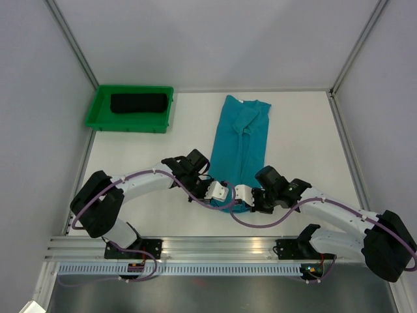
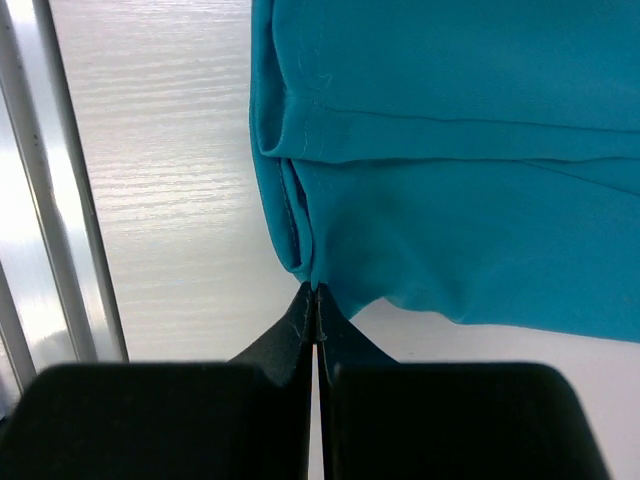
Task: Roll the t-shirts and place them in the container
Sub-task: Roll the tshirt
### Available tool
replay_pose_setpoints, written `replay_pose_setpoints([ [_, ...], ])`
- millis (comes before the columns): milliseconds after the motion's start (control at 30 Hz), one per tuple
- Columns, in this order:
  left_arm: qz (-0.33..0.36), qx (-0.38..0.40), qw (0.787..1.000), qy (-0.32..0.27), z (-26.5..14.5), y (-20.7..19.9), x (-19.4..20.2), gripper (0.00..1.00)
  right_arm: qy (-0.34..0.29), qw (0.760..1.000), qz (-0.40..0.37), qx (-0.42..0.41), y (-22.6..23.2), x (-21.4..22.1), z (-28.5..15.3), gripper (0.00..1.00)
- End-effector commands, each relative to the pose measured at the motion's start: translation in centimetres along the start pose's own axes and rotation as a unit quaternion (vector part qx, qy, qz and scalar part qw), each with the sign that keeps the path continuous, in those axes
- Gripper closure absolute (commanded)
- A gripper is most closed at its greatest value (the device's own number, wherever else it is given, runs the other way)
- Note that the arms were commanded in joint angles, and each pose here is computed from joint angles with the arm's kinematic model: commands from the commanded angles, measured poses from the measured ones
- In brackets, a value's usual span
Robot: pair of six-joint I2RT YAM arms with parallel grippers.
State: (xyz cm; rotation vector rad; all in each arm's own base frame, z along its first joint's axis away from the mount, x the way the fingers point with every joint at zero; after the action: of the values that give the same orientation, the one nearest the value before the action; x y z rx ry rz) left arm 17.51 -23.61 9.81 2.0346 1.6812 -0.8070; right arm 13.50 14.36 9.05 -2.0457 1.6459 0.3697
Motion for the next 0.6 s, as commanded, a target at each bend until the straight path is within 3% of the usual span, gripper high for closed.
replay_pose_setpoints([
  [0,-0.101,0.034,0.993,-0.04,-0.5,0.2,-0.7,0.98,-0.037,0.999,0.028,0.019,-2.0,-1.3,-0.5,1.0],
  [467,-0.189,-0.001,0.98,-0.067,-1.0,5.3,0.2,0.98,-0.036,0.982,0.169,0.076,-6.1,0.7,-0.4,1.0],
  [533,-0.198,-0.005,0.978,-0.066,-1.0,5.7,0.4,0.98,-0.04,0.974,0.195,0.105,-7.1,0.8,-0.9,0.96],
  [567,-0.207,-0.007,0.976,-0.065,-1.0,5.9,0.5,0.98,-0.048,0.969,0.209,0.12,-7.7,0.7,-1.2,0.87],
])
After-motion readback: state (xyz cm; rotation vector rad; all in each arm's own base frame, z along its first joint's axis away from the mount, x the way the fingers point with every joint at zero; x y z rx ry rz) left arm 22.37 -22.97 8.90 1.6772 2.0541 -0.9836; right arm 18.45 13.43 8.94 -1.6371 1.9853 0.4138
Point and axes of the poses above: each gripper's point midway between its finger pads, its own z axis out along the fingers, its own y axis along the line the jaws close on, x = y × z, the point moved 6 cm from there along -z, back along the fingers, and after that the axes turned 12 degrees about -z, right-handed, at the moved point
